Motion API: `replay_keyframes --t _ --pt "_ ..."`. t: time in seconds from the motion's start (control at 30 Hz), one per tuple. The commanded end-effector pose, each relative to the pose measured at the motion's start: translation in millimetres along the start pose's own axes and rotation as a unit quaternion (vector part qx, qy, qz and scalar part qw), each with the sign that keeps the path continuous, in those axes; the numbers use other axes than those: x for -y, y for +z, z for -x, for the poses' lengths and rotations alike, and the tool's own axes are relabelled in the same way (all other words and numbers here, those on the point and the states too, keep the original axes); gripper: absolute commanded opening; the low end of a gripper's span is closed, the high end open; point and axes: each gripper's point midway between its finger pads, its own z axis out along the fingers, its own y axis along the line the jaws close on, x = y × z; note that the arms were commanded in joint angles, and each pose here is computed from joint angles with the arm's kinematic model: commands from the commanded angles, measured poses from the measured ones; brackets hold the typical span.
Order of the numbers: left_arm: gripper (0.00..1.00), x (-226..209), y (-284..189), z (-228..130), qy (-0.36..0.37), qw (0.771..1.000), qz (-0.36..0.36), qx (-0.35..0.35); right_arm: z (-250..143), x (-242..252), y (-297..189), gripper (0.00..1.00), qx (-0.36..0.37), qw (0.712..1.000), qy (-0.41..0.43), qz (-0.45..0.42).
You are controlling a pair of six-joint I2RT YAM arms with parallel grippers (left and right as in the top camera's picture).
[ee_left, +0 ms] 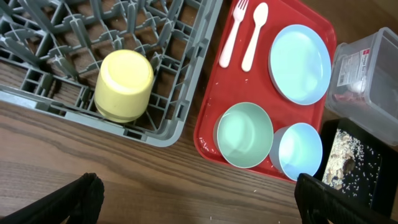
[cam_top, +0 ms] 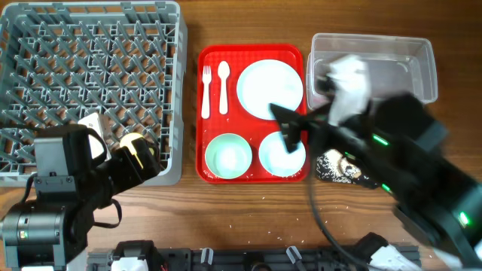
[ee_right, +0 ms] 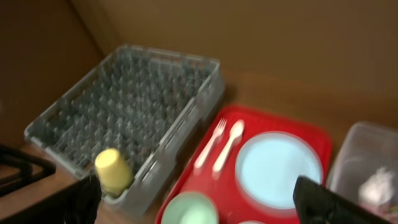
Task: Sort waste into correct bins and load items into the dishwasher rack
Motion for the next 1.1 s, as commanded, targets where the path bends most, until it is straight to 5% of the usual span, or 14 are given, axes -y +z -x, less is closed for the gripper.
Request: replay_keyframes --t 0.0,0.2,0.33,0.53,1.0,1.07 --pt "1.00 4 -2 1 0.008 1.000 -0.008 0.003 -42 53 -6 1.00 0.021 0.998 -0.030 -0.060" --pt "1.00 4 -2 1 0.008 1.000 -0.008 0.003 -170 125 -23 1.00 0.054 0.987 0.011 -0.150" --pt "1.00 4 -2 1 0.008 1.000 -0.008 0.003 -203 145 -34 1.00 0.123 0.974 0.007 -0.191" --pt "1.00 4 -2 1 0.008 1.000 -0.008 0.003 -209 161 -10 1.00 0.225 0.957 0.074 -0.169" --pt "1.00 4 -2 1 0.008 1.000 -0.008 0.003 -213 162 -9 1.00 0.220 0.956 0.098 -0.167" --pt "1.00 18 -3 -1 -0.039 0.998 -0.048 -0.010 -213 162 -9 1.00 0.220 0.956 0.098 -0.167"
